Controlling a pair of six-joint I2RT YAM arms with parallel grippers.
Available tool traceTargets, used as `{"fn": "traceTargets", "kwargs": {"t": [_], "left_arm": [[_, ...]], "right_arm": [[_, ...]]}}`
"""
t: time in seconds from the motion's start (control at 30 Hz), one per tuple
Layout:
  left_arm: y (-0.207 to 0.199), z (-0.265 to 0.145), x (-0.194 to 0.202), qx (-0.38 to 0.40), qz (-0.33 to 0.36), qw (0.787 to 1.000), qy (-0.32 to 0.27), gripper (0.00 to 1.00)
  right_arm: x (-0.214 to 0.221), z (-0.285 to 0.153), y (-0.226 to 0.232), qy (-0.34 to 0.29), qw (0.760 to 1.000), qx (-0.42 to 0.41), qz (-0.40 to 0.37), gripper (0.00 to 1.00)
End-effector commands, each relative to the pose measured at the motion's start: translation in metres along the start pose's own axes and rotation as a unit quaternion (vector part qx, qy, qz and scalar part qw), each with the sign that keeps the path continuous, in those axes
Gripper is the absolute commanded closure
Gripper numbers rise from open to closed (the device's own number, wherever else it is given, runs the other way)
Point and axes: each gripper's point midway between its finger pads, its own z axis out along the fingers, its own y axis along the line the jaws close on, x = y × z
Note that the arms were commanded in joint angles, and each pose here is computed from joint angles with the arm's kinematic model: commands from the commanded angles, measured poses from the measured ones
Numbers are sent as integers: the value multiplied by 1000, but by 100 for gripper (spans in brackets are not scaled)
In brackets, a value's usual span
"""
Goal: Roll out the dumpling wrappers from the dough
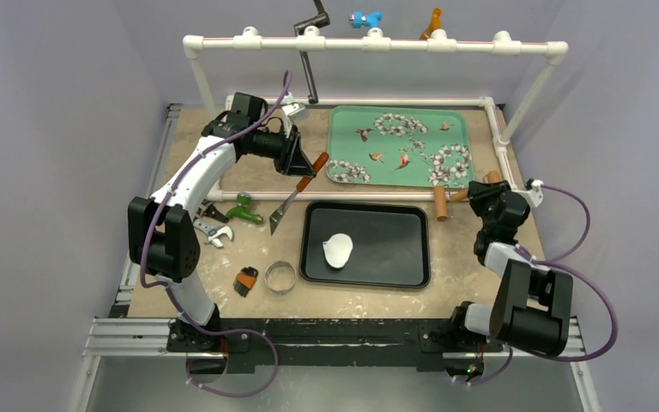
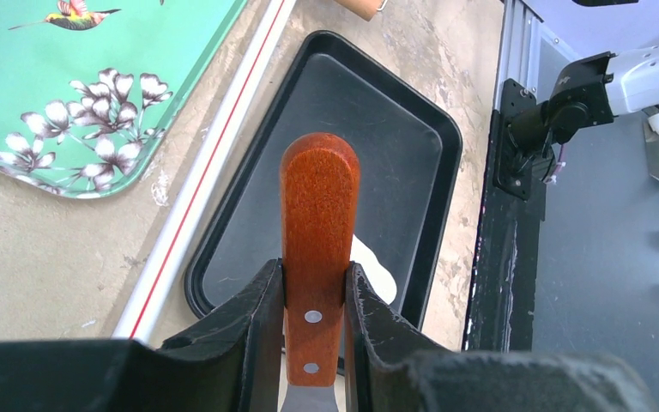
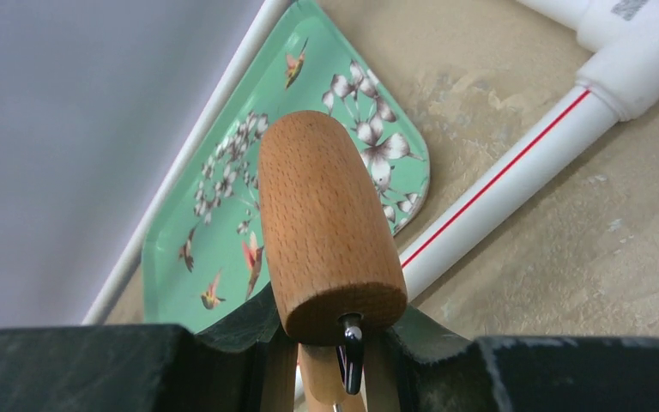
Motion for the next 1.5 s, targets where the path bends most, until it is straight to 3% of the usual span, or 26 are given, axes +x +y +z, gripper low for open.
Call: {"fn": "traceTargets", "kwargs": {"t": [0.0, 0.23, 0.43, 0.73, 1.07, 1.23, 1.33, 1.37, 1.47], "left_arm": [[-26, -16, -30, 19, 33, 999, -33, 100], [-27, -15, -30, 24, 32, 999, -33, 100], [-27, -14, -30, 28, 26, 999, -33, 100], [-46, -10, -31, 46, 45, 997, -32, 100], [-67, 1, -24, 60, 63, 996, -19, 100], [-67, 2, -23, 61, 61, 996, -18, 100], [-59, 6, -19, 51, 60, 997, -16, 100], [-54, 7, -17, 41, 59, 997, -13, 100], [-30, 11, -5, -5, 61, 998, 7, 100]], "right_arm": [[-37, -8, 14, -66, 995, -43, 67, 100], [-75, -43, -38, -149, 984, 36, 85, 100], [-55, -59, -39, -115, 987, 37, 110, 100], [-32, -76, -94, -128, 968, 151, 153, 100], [-3, -68, -137, -95, 947, 244, 185, 91], [-12, -72, -137, -114, 945, 249, 182, 74], [-18, -75, -136, -124, 943, 254, 177, 33], [-20, -76, -135, -126, 943, 256, 171, 24], [-27, -79, -135, -136, 943, 260, 159, 8]]}}
